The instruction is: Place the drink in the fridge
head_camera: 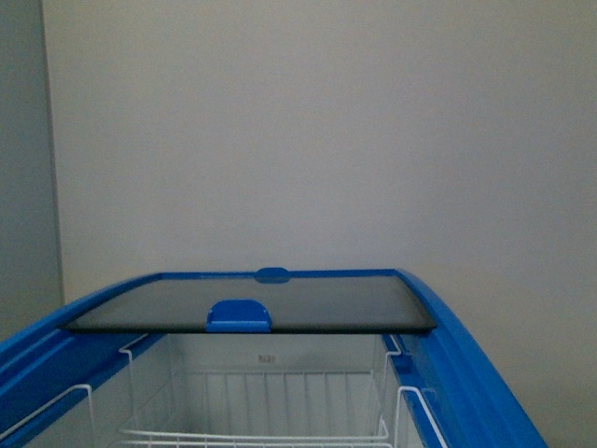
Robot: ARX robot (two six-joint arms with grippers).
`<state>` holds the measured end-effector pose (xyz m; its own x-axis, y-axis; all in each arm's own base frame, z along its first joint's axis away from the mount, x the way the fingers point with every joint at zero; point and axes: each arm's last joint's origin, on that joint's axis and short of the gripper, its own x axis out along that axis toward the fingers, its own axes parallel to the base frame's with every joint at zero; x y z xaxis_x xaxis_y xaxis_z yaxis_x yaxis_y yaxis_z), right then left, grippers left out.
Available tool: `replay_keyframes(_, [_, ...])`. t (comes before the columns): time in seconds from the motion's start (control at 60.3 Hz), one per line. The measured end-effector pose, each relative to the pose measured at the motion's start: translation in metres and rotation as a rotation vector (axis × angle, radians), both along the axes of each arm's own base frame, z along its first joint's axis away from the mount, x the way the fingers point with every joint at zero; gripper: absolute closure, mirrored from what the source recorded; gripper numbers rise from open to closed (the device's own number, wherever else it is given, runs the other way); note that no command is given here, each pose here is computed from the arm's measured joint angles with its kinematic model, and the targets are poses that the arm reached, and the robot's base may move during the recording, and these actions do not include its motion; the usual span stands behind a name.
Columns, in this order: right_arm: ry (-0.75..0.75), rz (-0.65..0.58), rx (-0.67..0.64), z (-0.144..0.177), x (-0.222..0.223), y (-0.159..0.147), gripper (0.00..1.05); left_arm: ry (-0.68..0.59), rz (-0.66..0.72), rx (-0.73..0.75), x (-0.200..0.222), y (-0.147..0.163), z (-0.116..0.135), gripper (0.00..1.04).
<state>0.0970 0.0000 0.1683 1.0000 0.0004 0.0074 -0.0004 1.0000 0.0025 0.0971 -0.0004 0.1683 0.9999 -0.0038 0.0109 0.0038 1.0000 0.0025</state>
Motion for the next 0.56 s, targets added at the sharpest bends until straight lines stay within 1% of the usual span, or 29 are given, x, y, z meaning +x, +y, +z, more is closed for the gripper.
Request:
replay_keyframes(0.05, [0.000,0.000,0.000,0.0000,0.0000,0.0000,0.32,0.000,0.000,0.000,0.0000,0.0000,0.0000,0.08])
replay_keyframes(0.116, [0.000,0.000,0.000,0.0000,0.0000,0.0000,0.22,0.000,0.000,0.000,0.0000,0.0000,0.0000,0.08])
replay_keyframes(0.149, [0.000,0.000,0.000,0.0000,0.0000,0.0000,0.18,0.000,0.000,0.000,0.0000,0.0000,0.0000,0.08])
replay_keyframes(0.166, [0.000,0.000,0.000,0.0000,0.0000,0.0000,0.15,0.000,0.000,0.000,0.0000,0.0000,0.0000,0.08])
replay_keyframes(0.249, [0.000,0.000,0.000,0.0000,0.0000,0.0000,0.06,0.000,0.000,0.000,0.0000,0.0000,0.0000,0.08])
replay_keyframes(0.298, [0.000,0.000,0.000,0.0000,0.0000,0.0000,0.08,0.000,0.000,0.000,0.0000,0.0000,0.0000,0.08])
replay_keyframes(0.564, [0.000,0.000,0.000,0.0000,0.0000,0.0000,0.07,0.000,0.000,0.000,0.0000,0.0000,0.0000,0.08])
